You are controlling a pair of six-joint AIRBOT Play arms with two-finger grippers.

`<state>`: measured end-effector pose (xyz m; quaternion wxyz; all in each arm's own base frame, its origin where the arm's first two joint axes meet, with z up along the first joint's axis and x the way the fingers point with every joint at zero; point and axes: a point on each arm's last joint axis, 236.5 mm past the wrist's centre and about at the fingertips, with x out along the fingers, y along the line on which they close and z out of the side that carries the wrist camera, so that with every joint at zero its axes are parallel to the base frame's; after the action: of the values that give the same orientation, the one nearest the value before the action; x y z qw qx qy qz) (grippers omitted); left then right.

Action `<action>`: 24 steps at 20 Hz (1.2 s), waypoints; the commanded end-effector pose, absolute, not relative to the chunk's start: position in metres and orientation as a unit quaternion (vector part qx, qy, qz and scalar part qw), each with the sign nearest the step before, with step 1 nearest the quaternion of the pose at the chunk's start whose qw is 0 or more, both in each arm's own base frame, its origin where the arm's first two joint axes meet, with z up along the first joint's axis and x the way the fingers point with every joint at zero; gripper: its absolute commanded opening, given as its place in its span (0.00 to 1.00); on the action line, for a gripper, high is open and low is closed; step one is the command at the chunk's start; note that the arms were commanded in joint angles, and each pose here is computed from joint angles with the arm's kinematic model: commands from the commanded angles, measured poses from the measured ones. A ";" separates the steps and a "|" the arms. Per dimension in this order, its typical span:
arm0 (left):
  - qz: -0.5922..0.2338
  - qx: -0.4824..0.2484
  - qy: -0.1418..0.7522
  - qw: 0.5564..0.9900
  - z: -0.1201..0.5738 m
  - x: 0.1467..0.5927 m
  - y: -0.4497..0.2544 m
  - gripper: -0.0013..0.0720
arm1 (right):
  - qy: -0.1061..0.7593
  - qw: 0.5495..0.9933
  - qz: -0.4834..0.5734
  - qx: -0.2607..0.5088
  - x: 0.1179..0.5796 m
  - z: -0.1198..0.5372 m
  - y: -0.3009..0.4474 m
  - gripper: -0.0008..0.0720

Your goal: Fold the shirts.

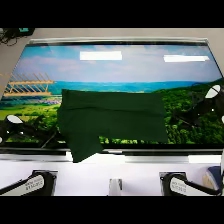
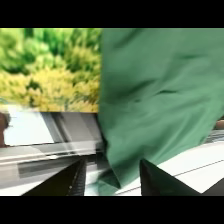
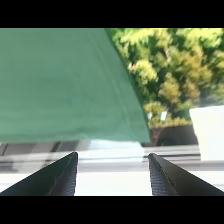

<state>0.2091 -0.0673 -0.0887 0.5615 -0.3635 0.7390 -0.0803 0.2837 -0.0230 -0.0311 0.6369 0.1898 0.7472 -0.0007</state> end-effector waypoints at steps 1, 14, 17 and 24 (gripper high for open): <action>-0.072 -0.366 0.737 0.564 -0.108 0.194 -0.080 0.57 | 0.755 0.628 0.006 0.189 0.263 -0.038 -0.017 0.65; -0.083 -0.319 0.724 0.606 -0.119 0.209 -0.095 0.06 | 0.788 0.591 -0.033 0.171 0.223 -0.079 -0.028 0.69; -0.087 -0.318 0.727 0.602 -0.117 0.206 -0.096 0.06 | 0.774 0.602 -0.037 0.194 0.231 -0.091 -0.021 0.68; -0.099 -0.328 0.707 0.618 -0.101 0.213 -0.102 0.06 | 0.757 0.594 -0.015 0.270 0.252 -0.113 0.009 0.67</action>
<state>0.2128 -0.0948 -0.1124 0.6193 -0.3173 0.7129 -0.0868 0.2386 -0.0002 -0.1053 0.5876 0.2391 0.7729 -0.0174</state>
